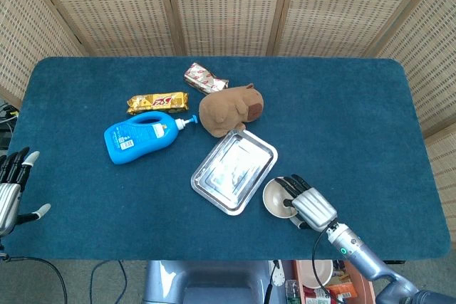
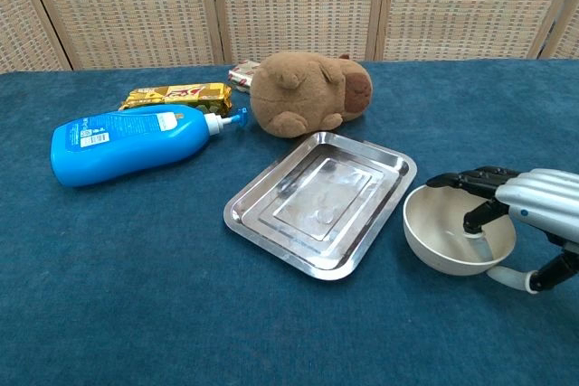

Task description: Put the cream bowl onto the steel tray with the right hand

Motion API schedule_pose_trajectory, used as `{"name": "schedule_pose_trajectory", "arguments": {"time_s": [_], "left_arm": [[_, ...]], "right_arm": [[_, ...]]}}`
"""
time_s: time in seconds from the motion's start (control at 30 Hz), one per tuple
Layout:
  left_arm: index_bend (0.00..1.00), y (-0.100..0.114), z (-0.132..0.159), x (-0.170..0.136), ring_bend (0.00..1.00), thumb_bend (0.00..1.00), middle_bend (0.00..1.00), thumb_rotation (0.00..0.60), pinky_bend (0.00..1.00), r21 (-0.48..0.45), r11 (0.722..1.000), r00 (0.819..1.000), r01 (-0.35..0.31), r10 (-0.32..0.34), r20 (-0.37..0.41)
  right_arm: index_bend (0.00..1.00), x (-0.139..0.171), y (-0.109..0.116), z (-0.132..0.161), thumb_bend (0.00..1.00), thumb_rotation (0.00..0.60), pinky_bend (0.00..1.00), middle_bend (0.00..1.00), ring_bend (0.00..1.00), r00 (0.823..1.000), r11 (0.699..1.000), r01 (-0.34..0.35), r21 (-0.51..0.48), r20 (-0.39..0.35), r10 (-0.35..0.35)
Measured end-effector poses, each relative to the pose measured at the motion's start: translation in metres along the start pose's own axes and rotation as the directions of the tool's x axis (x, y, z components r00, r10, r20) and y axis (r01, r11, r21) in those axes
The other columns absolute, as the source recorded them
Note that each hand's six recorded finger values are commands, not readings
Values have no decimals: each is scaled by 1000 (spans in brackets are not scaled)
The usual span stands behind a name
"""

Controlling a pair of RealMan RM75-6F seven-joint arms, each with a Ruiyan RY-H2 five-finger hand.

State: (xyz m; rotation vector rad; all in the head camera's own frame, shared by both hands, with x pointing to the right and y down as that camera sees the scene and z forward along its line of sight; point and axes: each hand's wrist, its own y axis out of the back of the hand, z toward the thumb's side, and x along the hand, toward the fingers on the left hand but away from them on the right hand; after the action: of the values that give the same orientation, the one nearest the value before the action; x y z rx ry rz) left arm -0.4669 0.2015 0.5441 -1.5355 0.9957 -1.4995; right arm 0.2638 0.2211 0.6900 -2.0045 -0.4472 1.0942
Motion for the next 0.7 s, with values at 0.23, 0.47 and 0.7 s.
{"name": "schedule_pose_trajectory", "arguments": {"time_s": [0.23,0.47,0.7], "left_arm": [[0,0,-3,3,0,0,0,600,0,-8,1000,1000,8,-8,-9],[0,0,-7,7,0,0,0,600,0,-18,1000,999,17,-18,-27],[0,0,-11,11,0,0,0,600,0,-29,999,999,23,-24,-40]], "right_arm": [[662,-10,21,12,425,600,0,0,0,996,997,83,-2,-39,-83],[663,-40,56,37,425,600,0,0,0,985,989,138,54,-108,-131],[663,-87,69,59,434,600,0,0,0,989,987,88,138,-129,-71]]}}
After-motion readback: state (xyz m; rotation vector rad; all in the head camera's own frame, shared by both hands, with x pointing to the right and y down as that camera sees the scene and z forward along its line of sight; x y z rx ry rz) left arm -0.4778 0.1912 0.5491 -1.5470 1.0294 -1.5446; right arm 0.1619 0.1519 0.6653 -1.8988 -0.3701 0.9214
